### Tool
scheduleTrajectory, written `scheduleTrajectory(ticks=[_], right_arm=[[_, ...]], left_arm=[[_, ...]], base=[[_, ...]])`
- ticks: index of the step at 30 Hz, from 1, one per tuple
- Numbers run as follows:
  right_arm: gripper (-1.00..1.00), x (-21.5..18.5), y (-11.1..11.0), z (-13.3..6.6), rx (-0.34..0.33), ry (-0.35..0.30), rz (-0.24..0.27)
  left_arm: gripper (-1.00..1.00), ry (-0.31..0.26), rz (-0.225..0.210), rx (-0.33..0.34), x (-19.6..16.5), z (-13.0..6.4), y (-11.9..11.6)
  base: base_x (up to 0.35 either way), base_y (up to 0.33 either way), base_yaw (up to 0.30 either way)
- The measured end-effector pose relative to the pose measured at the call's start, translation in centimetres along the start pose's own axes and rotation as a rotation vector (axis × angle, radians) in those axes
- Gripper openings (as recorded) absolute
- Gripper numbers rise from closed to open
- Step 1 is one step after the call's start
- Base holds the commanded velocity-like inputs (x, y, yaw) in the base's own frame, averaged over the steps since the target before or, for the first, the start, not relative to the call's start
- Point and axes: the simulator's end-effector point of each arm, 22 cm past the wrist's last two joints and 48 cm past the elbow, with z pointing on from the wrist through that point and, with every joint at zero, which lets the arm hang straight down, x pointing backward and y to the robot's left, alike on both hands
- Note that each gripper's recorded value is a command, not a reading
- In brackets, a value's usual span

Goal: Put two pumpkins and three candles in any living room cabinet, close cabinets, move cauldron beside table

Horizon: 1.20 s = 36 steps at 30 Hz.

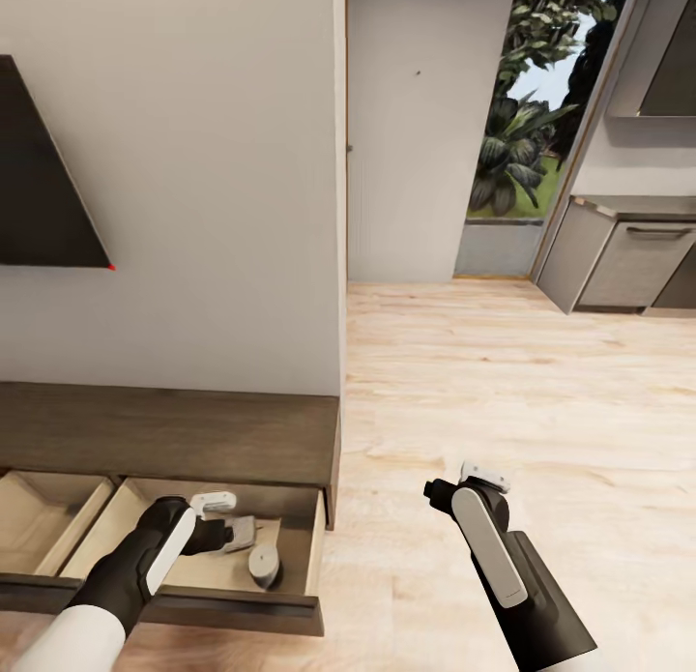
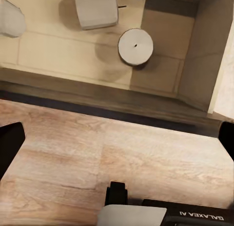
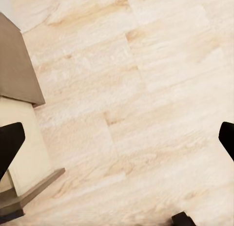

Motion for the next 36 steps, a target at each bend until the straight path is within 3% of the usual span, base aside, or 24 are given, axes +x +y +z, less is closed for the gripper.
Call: scheduleTrajectory(ticks=[9,16,36], right_arm=[[1.0,-0.02,-0.01,-0.02,-0.001,0.0,0.001],[1.0,-0.01,0.01,-0.03,-0.001,-0.001,0.0],[1.0,0.14,0.11,0.01,-0.008,0.007,0.005]], left_arm=[[1.0,-0.001,-0.002,-0.001,-0.05,-0.03,0.18],[1.0,-0.003,-0.039,0.001,-0.21,-0.08,0.83],[1.0,-0.003,-0.043,0.001,-0.2,-0.07,0.92]], base=[[-0.199,0.24,0.0],[-0.138,0.291,0.0],[-0.148,0.293,0.0]])
